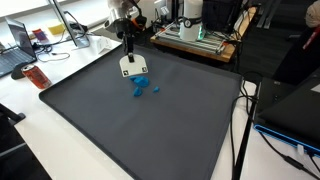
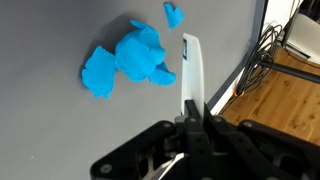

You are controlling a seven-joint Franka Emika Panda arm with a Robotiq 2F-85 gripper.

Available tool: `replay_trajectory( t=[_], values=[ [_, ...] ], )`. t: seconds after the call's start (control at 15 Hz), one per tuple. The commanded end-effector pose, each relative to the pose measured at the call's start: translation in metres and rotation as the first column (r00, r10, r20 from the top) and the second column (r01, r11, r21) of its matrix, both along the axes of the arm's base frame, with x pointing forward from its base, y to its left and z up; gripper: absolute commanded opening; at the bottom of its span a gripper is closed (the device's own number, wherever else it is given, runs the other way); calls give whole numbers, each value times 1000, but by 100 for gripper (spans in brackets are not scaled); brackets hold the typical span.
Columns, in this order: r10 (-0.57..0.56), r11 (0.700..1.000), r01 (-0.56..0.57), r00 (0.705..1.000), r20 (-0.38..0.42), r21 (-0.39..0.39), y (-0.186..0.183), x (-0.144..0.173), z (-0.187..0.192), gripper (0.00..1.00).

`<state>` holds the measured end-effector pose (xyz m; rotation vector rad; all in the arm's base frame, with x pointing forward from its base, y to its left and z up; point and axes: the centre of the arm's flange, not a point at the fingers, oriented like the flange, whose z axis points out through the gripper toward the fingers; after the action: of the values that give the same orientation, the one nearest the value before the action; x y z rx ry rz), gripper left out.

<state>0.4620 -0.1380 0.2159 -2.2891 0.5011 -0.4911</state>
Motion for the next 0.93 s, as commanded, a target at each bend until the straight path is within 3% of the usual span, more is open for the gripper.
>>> replay_trajectory(
  t=[0.0, 0.4, 0.87],
  values=[
    [-30, 998, 31, 999, 32, -46, 15, -18, 13, 1],
    [-40, 984, 41, 999, 12, -174, 32, -24, 34, 1],
    [-52, 933, 55, 999, 16, -356, 62, -30, 63, 1]
  ],
)
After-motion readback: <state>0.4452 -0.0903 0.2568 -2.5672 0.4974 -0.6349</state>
